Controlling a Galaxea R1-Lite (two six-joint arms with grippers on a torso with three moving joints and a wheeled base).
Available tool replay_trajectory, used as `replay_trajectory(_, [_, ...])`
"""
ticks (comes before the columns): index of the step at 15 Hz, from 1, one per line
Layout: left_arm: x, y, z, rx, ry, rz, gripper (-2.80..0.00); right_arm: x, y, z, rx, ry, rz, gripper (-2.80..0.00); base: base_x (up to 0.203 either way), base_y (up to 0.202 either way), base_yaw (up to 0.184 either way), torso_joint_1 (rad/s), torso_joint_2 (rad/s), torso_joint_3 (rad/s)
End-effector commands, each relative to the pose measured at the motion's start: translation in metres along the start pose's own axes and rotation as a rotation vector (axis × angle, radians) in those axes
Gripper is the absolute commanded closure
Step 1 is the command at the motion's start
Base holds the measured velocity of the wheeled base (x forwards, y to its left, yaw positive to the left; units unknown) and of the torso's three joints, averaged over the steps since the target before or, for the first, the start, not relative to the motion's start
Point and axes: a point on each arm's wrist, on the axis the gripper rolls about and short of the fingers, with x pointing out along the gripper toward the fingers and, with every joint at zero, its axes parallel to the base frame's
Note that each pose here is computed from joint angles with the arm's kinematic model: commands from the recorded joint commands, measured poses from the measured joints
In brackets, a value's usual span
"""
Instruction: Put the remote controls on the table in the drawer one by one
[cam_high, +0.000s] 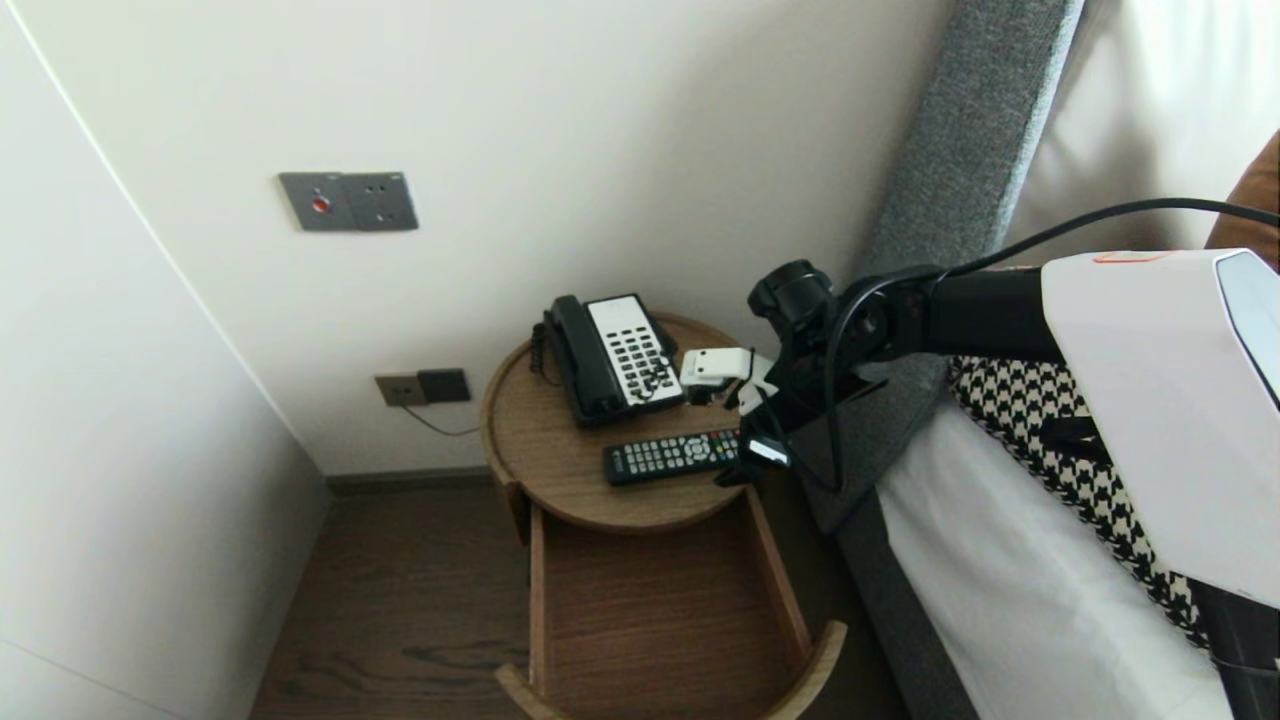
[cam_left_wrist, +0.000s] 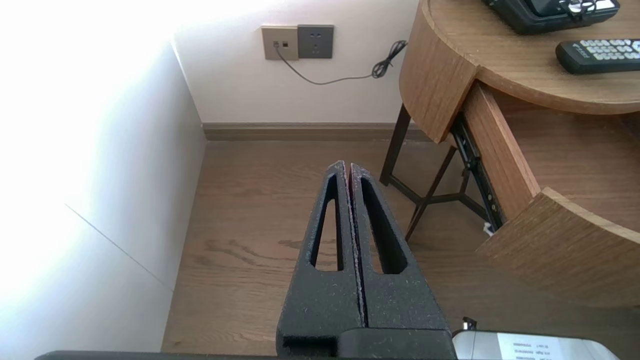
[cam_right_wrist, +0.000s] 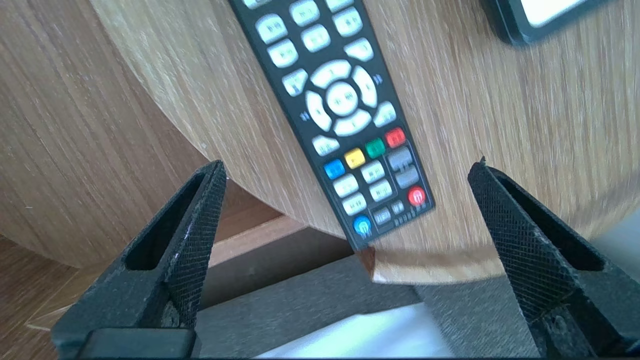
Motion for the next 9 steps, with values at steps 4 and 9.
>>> replay_trajectory(4, [0.0, 0.0, 0.0, 0.0, -0.001, 0.002, 0.0, 0.002, 0.001, 0.002, -0.027, -0.006, 0.0, -2.8, 0.0, 0.0, 0.0, 0.0, 0.0, 0.0])
replay_trajectory(9, [0.0, 0.0, 0.0, 0.0, 0.0, 0.0, 0.0, 0.022, 0.004, 0.008, -0.048, -0.037, -0.011, -2.8, 0.0, 0.0, 0.0, 0.0, 0.0, 0.0])
